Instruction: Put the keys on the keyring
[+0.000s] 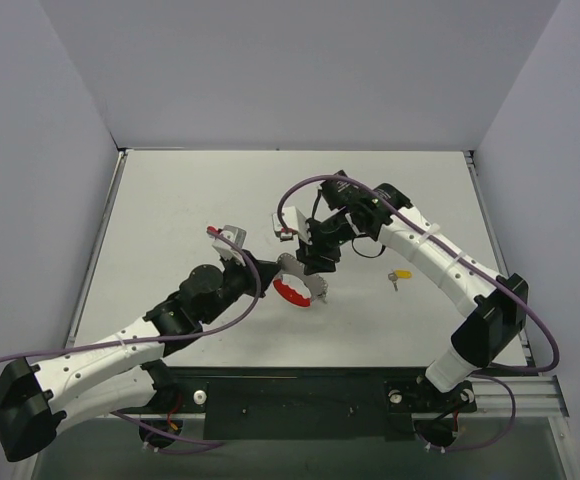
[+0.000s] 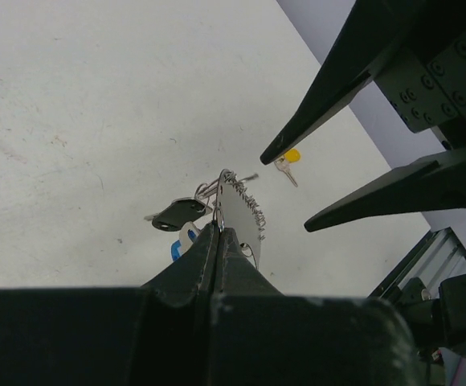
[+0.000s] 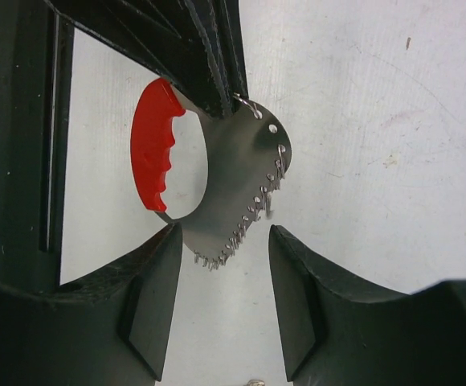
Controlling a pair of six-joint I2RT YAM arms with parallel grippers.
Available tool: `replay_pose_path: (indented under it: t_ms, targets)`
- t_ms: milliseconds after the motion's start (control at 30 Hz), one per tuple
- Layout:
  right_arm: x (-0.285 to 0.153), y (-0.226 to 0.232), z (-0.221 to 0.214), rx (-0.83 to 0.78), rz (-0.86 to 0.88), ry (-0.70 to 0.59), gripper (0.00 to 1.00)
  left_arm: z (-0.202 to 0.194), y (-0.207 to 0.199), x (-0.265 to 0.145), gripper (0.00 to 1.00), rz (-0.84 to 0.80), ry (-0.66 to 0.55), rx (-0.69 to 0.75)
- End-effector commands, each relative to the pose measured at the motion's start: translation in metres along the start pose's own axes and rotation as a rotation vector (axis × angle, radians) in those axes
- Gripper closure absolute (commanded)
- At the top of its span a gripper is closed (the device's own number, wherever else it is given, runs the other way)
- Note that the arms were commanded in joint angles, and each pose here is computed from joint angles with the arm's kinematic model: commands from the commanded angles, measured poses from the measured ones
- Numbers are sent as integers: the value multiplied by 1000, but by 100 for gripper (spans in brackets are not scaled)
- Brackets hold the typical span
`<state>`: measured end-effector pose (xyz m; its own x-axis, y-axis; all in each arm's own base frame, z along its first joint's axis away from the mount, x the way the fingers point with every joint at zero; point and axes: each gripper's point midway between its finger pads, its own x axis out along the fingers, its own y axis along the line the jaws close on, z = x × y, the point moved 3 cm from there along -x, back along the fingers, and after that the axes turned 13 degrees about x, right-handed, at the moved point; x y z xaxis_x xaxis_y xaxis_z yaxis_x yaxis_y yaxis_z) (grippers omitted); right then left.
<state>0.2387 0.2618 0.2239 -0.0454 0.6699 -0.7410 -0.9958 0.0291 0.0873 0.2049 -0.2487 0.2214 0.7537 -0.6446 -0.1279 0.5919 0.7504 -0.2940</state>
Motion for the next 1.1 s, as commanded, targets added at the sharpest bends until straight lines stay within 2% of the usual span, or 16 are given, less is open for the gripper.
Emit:
replay_pose_path:
  t_ms: [0, 300, 400, 533, 700, 800, 900, 1067]
  targets:
    - [-2, 3, 9, 33, -47, -19, 57, 43, -11, 3, 100, -1, -113, -137]
    - [0, -1, 10, 66, -42, -29, 57, 38, -16, 3, 100, -41, -101, -126]
    - [-6, 4, 13, 110, 46, -110, 54, 33, -18, 1, 100, -81, -81, -85]
    - [-14, 9, 0, 107, 107, -132, 53, 26, -16, -3, 100, -129, -78, -44]
    - [-30, 22, -4, 74, 129, -131, 52, 14, -18, -11, 100, -249, -100, 183]
    - [-42, 25, -21, 133, 133, -119, 52, 11, -19, -19, 100, -311, -143, 282]
    - [-45, 36, -41, 135, 166, -118, 51, 17, -21, -29, 100, -397, -192, 441]
    - [-34, 66, -68, 23, 309, -125, 46, 23, -20, -34, 100, -467, -164, 651]
